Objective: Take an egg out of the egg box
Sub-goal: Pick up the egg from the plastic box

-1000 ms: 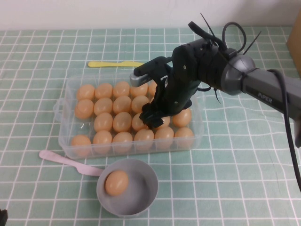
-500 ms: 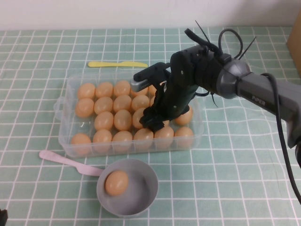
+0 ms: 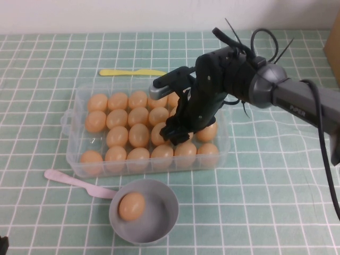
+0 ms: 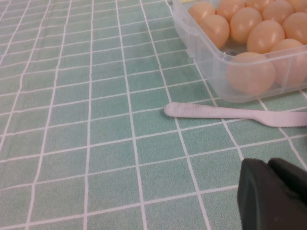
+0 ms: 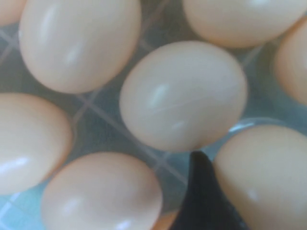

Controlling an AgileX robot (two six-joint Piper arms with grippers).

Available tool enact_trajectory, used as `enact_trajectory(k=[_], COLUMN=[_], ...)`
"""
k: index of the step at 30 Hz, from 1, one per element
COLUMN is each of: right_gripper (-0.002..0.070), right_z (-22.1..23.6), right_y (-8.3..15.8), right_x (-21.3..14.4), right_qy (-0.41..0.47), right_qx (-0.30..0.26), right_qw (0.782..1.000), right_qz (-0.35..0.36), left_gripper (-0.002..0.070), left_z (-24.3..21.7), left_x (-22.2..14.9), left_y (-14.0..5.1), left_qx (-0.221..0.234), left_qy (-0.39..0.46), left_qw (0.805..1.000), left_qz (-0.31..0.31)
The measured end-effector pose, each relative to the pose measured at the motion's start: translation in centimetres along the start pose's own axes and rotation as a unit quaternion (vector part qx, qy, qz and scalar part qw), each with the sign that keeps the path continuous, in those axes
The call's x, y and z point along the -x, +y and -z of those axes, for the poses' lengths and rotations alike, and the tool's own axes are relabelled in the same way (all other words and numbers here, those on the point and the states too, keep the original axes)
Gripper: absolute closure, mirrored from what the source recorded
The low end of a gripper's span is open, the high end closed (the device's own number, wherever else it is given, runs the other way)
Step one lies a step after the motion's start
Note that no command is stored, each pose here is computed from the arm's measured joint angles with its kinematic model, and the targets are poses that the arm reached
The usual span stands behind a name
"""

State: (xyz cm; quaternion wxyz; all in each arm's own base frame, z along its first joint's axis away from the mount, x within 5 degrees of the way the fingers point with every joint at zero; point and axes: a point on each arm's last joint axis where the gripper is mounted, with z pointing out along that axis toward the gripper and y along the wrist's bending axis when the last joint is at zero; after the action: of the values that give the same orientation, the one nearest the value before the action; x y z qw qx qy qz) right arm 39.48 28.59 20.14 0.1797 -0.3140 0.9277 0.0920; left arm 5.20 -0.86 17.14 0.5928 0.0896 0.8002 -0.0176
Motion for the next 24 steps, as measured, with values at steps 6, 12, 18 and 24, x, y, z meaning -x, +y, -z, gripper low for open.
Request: enact_trajectory(k=[6, 12, 18, 24], right_gripper=[0.0298, 0.0299, 0.03, 0.03], right_z=[2.1, 4.5, 8.7, 11.4], right_y=[-0.5, -0.6, 0.6, 4.4], right_x=[0.4, 0.7, 0.2, -1.7], right_qy=[-0.018, -0.033, -0.02, -0.017], right_qx=[-0.01, -0.014, -0.009, 0.021], right_qw=[1.0, 0.999, 1.0, 0.999], right_qz=[0.002, 0.004, 0.015, 0.044], left_gripper=[0.0679, 0.0679, 0.0679, 0.0679], left_z=[0.0, 0.0, 0.0, 0.0], left_x=[0.0, 0.0, 0.0, 0.0], left_y=[0.0, 0.0, 0.0, 0.0], left_qx=[0.0, 0.0, 0.0, 0.0], left_qy=[0.0, 0.0, 0.0, 0.0], left_qw=[1.0, 1.0, 1.0, 1.0], left_qz=[0.0, 0.0, 0.0, 0.0])
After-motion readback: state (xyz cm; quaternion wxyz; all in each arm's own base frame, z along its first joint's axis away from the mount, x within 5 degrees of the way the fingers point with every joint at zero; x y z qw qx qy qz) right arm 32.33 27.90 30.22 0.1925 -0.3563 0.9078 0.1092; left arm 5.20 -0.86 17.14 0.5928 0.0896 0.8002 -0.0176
